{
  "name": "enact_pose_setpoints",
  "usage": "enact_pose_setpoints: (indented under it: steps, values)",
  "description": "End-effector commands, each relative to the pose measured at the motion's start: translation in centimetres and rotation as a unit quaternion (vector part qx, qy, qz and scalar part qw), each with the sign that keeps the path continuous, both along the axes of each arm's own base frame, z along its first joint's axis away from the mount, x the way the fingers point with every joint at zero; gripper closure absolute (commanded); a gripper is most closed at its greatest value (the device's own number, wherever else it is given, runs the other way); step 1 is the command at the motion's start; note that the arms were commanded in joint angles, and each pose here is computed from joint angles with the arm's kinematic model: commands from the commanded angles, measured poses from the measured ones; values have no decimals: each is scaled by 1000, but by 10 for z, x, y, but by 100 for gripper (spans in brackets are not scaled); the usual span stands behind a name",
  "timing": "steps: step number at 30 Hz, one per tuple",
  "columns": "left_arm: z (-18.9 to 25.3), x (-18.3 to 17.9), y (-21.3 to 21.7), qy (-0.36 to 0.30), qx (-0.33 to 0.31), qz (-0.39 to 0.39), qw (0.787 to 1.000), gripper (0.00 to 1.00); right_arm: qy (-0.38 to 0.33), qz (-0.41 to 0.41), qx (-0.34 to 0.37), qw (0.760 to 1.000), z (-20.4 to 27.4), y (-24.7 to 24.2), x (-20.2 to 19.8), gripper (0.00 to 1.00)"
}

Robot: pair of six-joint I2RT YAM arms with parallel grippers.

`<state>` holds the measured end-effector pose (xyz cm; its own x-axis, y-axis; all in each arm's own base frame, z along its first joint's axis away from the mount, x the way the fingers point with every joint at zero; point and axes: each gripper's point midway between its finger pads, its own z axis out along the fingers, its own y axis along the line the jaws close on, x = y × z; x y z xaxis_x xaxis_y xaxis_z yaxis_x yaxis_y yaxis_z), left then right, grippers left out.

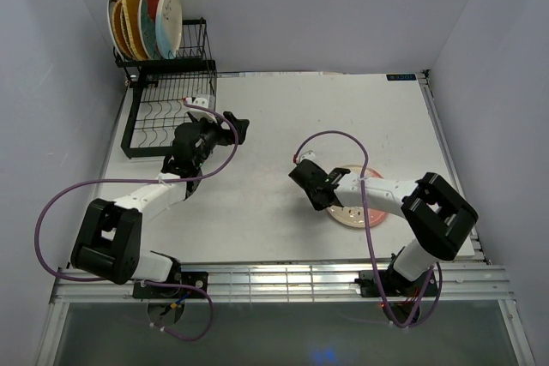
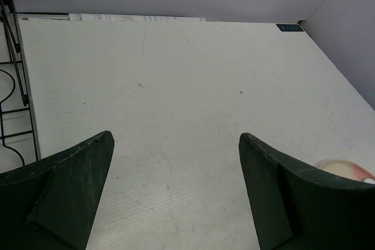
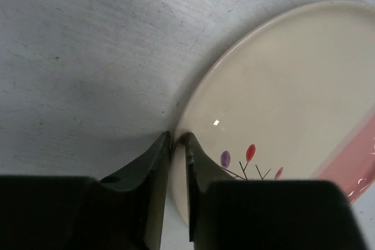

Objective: Load the plates into the dish rack
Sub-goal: Pick up the plate at the center of the board.

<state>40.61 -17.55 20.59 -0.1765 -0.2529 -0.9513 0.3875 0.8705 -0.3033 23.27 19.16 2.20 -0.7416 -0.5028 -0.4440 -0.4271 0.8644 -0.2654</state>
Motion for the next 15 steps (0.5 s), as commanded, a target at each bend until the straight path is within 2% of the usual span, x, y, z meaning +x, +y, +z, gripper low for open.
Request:
enact_pose_setpoints:
  steps: [1, 3, 8, 15]
  values:
    - [2, 0, 0, -8, 2, 1, 1000, 2, 13, 7, 12, 1000, -7, 4, 0, 86]
    - [2, -1, -1, -7, 1, 0, 1000, 2, 15, 9, 8, 1000, -8, 4, 1, 92]
    - [-1, 0, -4, -1, -2, -7, 1000, 2, -7, 22, 15, 1000, 1, 12, 11, 92]
    - [-12, 1, -17, 46, -48, -25, 997, 2, -72, 76, 41, 994, 22, 29, 33, 92]
